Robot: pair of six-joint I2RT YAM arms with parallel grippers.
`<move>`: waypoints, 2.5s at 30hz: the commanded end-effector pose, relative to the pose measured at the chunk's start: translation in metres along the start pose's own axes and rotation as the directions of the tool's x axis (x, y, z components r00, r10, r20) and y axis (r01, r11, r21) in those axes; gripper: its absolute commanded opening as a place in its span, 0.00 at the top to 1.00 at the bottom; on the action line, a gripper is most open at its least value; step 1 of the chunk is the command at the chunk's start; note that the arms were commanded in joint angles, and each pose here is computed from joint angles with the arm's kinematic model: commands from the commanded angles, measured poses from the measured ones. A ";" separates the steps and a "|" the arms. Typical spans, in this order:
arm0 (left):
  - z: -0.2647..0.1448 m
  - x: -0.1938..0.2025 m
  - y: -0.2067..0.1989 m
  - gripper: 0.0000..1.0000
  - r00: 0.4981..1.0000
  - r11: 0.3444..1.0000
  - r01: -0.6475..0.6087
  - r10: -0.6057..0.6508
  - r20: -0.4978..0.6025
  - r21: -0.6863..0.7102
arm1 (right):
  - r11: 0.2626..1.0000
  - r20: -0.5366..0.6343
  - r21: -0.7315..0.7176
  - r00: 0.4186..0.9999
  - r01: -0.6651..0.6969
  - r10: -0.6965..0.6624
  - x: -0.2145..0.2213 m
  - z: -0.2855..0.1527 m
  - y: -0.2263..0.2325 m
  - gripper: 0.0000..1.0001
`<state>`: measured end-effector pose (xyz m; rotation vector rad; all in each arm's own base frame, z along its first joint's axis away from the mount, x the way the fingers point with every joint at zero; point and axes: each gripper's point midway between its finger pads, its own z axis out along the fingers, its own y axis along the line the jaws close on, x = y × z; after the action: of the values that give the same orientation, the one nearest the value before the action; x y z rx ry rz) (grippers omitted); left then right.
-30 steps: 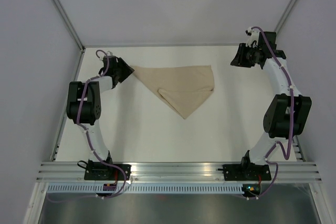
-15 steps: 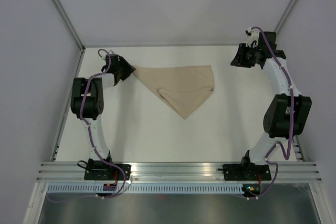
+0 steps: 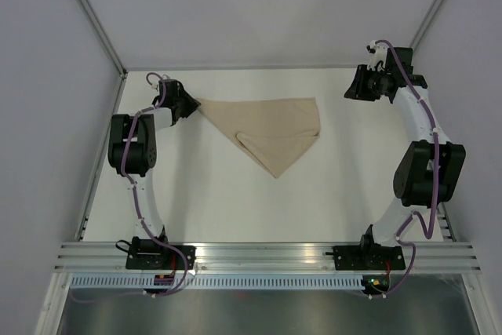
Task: Fold the napkin, place the utensils inside, and roll it up
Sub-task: Fold the napkin
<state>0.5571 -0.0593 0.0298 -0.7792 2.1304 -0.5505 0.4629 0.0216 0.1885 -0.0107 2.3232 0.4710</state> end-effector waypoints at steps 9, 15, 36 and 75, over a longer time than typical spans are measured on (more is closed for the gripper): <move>0.009 -0.007 -0.011 0.82 0.999 0.999 0.044 -0.044 -0.003 0.024 | 1.000 0.032 -0.008 0.999 -0.006 0.006 -0.014 -0.009 0.007 0.65; 0.003 -0.008 -0.028 0.94 1.000 0.996 0.011 -0.012 0.013 0.093 | 1.000 0.031 -0.005 1.000 -0.004 0.004 -0.013 -0.009 0.006 0.65; -0.089 0.056 -0.170 0.98 0.953 0.623 -0.236 0.297 0.054 0.746 | 1.000 0.036 -0.012 0.999 0.004 -0.004 -0.014 -0.011 0.009 0.65; -0.177 0.250 -0.173 0.98 0.626 0.206 -0.147 0.777 -0.070 0.967 | 1.000 0.031 -0.016 0.999 0.020 -0.019 -0.010 -0.014 0.017 0.65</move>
<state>0.3611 -0.3324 0.0926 0.7342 1.9643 -1.5846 0.4623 0.0285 0.1889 -0.0328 2.3231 0.4822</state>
